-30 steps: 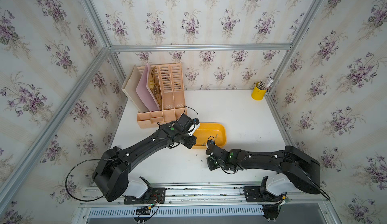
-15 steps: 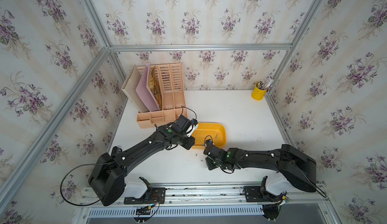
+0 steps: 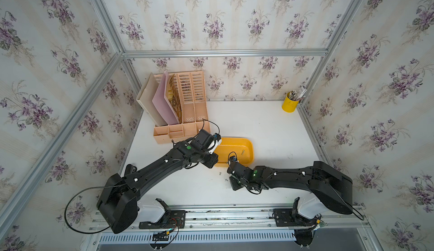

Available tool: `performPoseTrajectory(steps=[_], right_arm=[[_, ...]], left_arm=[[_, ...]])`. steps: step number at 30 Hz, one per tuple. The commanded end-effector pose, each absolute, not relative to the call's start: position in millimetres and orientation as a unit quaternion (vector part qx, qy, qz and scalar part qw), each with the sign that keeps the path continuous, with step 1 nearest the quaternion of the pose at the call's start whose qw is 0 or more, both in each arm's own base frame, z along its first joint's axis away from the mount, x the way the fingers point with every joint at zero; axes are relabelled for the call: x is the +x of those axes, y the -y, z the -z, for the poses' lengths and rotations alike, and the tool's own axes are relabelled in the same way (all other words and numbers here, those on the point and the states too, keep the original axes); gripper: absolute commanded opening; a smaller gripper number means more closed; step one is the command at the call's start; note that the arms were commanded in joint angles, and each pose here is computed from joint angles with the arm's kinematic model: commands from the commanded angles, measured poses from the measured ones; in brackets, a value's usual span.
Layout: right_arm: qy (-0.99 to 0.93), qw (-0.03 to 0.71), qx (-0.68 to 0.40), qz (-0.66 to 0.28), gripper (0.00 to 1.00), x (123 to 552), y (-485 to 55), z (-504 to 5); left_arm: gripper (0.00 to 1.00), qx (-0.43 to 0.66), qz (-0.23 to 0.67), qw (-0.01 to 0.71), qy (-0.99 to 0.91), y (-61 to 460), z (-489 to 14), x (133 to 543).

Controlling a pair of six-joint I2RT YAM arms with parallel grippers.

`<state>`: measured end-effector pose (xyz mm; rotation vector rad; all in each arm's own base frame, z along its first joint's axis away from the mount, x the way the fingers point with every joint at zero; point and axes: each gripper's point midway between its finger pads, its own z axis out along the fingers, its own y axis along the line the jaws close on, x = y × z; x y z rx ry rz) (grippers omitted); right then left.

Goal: Put the screws on the desktop into the storage box
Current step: Pick up the screw from the center of the board, then place the screw in the storage box.

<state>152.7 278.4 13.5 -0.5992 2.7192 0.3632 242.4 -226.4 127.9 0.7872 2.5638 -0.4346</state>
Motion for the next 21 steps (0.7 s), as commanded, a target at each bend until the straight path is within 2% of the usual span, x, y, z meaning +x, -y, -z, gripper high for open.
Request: performPoseTrajectory(steps=[1,6,13,17,21], right_arm=[[-0.955,0.137,-0.232,-0.124,0.00,141.1,-271.5,-23.8],[-0.942,0.172,-0.238,-0.163,0.00,163.0,-293.9,-65.7],[-0.928,0.227,-0.220,-0.197,0.00,210.5,-293.8,-119.3],[-0.927,0.243,-0.196,-0.209,0.00,254.0,-285.4,-124.3],[-0.933,0.231,-0.188,-0.202,0.00,285.7,-281.4,-106.6]], left_arm=[[0.45,0.275,0.169,0.201,-0.925,225.7,-124.1,235.0],[0.45,0.275,0.179,0.197,-0.924,222.8,-127.2,225.9],[0.45,0.281,0.225,0.206,-0.910,227.9,-141.5,209.5],[0.45,0.281,0.266,0.195,-0.902,242.3,-135.2,198.1],[0.45,0.292,0.274,0.190,-0.896,260.1,-129.6,189.0]])
